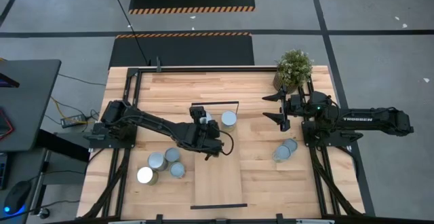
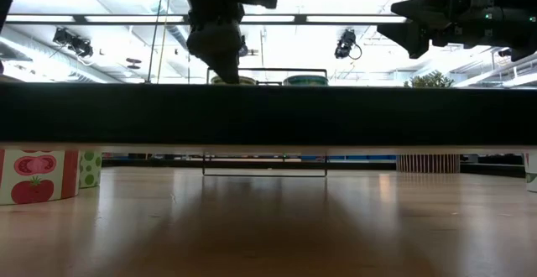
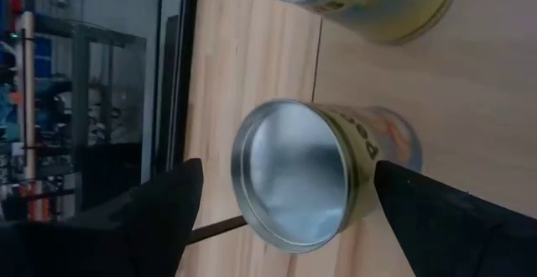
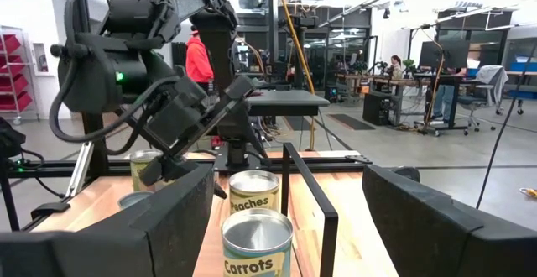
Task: Pick and place cans onto a shelf
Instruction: Put the large canned peaches on the shelf
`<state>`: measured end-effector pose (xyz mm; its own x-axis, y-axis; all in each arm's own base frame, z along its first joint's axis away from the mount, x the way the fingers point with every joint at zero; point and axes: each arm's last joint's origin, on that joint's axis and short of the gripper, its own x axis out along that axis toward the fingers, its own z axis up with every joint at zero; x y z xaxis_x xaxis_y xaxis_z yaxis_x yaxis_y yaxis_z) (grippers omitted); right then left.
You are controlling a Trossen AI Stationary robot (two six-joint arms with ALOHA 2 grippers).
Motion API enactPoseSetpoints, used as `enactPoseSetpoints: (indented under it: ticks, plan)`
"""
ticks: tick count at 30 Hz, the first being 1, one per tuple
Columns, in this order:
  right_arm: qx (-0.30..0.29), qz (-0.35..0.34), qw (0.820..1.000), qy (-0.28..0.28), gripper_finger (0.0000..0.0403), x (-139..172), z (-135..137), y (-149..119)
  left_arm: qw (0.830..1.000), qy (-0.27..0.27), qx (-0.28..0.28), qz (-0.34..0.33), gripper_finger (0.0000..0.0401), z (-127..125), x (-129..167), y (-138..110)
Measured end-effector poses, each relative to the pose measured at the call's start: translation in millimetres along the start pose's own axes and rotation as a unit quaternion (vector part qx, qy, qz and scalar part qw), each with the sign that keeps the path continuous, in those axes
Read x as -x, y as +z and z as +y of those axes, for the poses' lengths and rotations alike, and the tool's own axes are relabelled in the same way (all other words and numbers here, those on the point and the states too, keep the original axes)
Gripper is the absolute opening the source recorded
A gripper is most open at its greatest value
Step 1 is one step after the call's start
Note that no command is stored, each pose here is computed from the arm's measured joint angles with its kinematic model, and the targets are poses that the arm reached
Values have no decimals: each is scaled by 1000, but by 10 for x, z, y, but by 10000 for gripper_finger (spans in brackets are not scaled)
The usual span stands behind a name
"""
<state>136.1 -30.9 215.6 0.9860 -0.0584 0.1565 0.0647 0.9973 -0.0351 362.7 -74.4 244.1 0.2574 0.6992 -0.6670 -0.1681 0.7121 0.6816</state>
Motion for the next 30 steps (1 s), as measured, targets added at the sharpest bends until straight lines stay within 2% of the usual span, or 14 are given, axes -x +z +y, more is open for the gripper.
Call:
enactPoseSetpoints:
  ticks: [7,11,18,25,30]
  plan:
    - [0,0,1000,0,313,0,0,0,999,21,14,-26,357,-20,-2,40]
    - [0,0,1000,0,313,0,1,0,999,15,-3,-34,357,-30,46,61]
    - [0,0,1000,0,313,0,1,0,996,-50,-63,-28,357,89,265,143]
    - [-1,0,1000,0,313,0,1,0,986,-116,-119,34,357,153,160,67]
    - [-1,-1,1000,0,313,0,1,2,982,-150,-101,59,357,251,5,86]
